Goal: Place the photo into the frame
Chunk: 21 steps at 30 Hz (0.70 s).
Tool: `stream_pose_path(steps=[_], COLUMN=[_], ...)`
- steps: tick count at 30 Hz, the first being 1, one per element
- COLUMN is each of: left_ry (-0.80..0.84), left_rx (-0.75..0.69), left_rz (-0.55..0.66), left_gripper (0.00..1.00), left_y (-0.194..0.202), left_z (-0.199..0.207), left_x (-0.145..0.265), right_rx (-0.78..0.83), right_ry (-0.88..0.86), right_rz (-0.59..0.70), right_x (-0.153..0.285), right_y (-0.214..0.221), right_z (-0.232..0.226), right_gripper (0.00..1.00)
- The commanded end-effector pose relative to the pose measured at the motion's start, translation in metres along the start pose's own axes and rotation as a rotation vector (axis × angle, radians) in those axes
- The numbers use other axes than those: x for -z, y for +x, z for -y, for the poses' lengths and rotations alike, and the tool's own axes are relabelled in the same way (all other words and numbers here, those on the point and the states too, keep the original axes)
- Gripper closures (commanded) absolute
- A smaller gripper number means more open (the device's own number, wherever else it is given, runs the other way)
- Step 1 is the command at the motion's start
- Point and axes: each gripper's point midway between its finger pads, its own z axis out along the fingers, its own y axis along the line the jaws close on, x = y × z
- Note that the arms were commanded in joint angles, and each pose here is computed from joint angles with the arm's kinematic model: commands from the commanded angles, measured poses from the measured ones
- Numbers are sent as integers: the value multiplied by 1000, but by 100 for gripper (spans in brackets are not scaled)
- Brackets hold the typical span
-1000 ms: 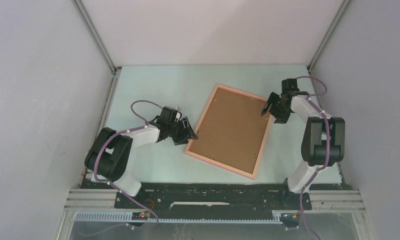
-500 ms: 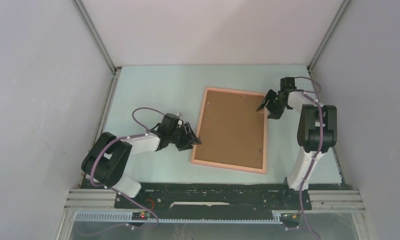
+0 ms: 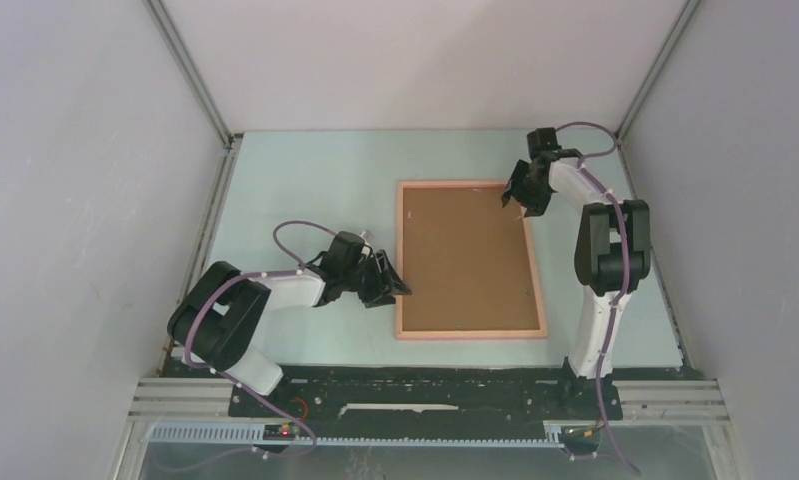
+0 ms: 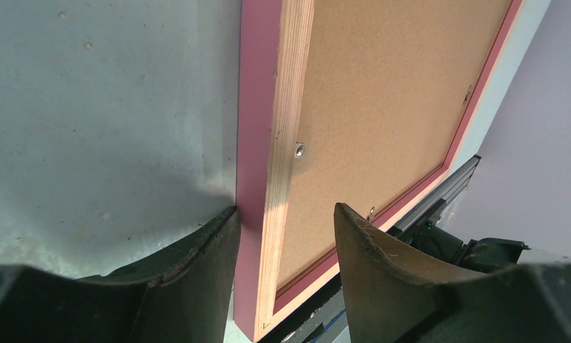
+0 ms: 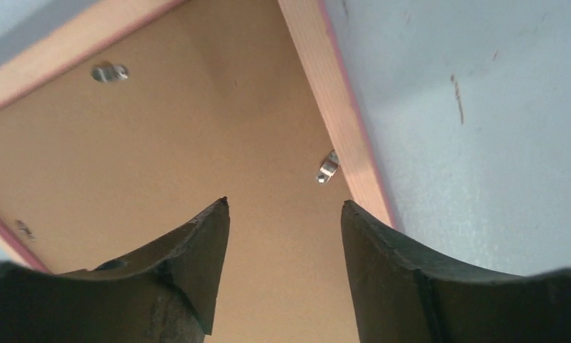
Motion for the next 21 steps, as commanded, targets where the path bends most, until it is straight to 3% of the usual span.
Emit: stream_pose_path(steps=[1,11,21], left_ry=[10,4,4], left_rx=[-5,-10,-10], left_rz=[-18,-17,-8], left_gripper=[41,42,42], left_y=[4,4,2], left_z=[4,1,2], left_x=[-2,-1,1], right_rx=[15,69,-7], right_ry=[175,176,138], right_rz=[-13,22,-35], right_x=[1,11,-15], right_y=[13,1,6], right_z=[22,30,35], right_gripper=[35,24,32])
